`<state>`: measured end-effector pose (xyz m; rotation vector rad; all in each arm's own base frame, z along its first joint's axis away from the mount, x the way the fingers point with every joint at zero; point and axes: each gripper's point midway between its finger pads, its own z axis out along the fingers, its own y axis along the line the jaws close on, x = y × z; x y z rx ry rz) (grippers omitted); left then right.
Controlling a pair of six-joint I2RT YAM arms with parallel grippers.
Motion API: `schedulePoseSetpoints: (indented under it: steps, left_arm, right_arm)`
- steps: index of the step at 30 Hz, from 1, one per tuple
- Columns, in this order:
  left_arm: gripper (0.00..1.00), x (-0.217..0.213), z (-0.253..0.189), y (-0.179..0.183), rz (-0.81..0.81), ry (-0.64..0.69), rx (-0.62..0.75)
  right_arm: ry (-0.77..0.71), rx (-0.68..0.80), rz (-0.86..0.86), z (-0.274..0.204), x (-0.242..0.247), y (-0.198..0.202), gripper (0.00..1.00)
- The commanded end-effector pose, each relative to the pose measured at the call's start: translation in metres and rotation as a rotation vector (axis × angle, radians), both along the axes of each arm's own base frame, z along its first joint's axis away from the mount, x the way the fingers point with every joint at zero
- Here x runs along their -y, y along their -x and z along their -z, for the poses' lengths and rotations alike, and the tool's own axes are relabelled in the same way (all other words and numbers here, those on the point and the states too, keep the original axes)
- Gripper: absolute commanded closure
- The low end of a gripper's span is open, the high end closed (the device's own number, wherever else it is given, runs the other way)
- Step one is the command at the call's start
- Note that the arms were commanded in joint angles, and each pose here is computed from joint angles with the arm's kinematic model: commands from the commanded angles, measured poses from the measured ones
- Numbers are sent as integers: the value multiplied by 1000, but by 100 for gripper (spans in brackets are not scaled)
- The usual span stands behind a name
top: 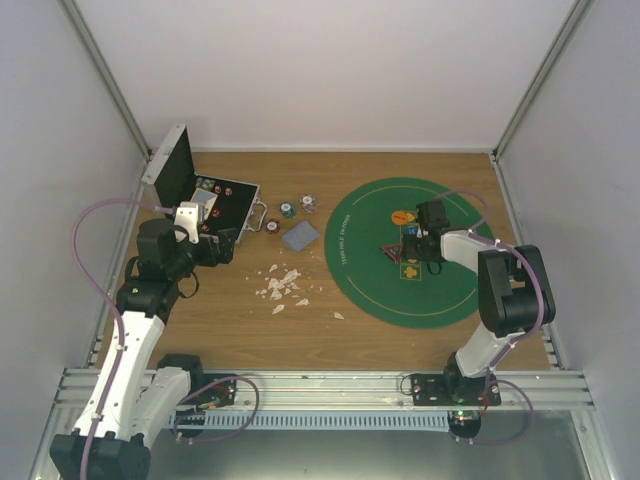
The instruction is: Distribute texas hold em gaming equipment
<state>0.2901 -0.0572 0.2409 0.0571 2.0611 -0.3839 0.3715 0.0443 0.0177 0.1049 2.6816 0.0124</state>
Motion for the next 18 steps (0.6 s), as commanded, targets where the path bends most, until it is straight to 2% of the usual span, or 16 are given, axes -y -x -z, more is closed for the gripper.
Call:
schedulePoseSetpoints:
  steps: [1, 9, 18]
  left_arm:
    - [1, 1, -7, -5, 4, -3, 41]
    - [1, 1, -6, -5, 3, -3, 40]
    - [1, 1, -4, -5, 2, -3, 33]
  right_arm:
    - [2, -58, -28, 16, -8, 12, 38]
    - [5, -79, 1, 7, -11, 30, 43]
    - [-75, -119, 6, 11, -41, 90, 43]
